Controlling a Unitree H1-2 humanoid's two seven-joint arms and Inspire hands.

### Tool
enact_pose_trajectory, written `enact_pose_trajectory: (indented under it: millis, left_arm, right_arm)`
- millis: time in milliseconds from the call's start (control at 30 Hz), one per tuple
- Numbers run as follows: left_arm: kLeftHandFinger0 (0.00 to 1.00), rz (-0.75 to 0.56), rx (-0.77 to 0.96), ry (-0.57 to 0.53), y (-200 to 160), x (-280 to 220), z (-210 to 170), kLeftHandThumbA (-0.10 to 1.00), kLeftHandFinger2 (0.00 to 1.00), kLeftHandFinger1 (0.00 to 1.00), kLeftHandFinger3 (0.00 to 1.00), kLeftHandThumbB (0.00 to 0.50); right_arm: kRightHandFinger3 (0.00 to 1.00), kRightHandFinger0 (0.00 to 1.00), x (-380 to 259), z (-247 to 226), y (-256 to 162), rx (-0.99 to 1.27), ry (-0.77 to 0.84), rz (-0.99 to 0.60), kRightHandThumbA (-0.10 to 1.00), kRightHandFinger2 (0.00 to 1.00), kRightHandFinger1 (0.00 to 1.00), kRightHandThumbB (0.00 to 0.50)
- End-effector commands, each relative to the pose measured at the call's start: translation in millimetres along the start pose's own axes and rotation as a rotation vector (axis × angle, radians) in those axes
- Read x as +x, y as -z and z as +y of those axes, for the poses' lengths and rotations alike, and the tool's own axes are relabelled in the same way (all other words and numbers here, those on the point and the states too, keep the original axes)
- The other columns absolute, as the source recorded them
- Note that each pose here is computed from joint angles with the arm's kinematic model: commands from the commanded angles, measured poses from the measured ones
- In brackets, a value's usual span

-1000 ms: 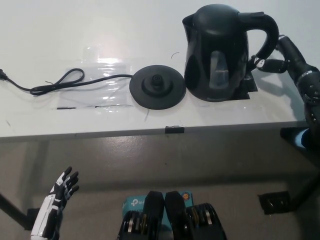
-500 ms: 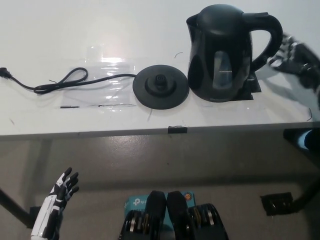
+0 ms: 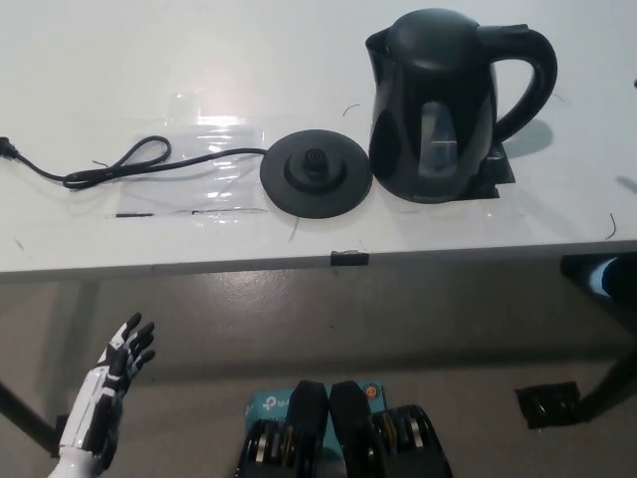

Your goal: Use the right hand to grab the handle of the kettle from the base and place it on the right side

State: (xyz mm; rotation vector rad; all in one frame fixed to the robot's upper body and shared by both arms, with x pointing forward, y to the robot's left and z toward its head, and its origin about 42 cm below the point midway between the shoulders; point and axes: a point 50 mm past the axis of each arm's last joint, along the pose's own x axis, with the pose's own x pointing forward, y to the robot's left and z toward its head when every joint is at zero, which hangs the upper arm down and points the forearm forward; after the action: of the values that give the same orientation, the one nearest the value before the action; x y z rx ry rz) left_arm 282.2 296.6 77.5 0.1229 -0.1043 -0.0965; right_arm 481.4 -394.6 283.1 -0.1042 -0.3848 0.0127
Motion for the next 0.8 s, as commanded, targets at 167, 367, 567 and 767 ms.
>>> enact_pose_trajectory:
  millis: [167,367,567,767]
  left_arm:
    - [1.00,-0.116,0.056,0.038,-36,45,14,1.00,1.00,1.00,1.00,0.417]
    - [1.00,-0.144,0.056,0.043,-45,64,13,1.00,1.00,1.00,1.00,0.429]
    - [1.00,-0.152,0.047,0.049,-48,71,11,0.99,1.00,1.00,1.00,0.451]
    - [1.00,-0.141,0.062,0.059,-41,64,10,1.00,1.00,1.00,1.00,0.466]
  right_arm:
    - [1.00,1.00,-131,83,-79,-0.116,0.117,-0.520,1.00,1.00,1.00,0.327]
    - [1.00,1.00,-178,121,-62,-0.148,0.075,-0.549,1.00,1.00,1.00,0.289]
    - [1.00,1.00,-200,146,-23,-0.069,0.044,-0.377,1.00,1.00,1.00,0.277]
    - [1.00,1.00,-214,161,36,-0.121,0.028,-0.152,1.00,1.00,1.00,0.301]
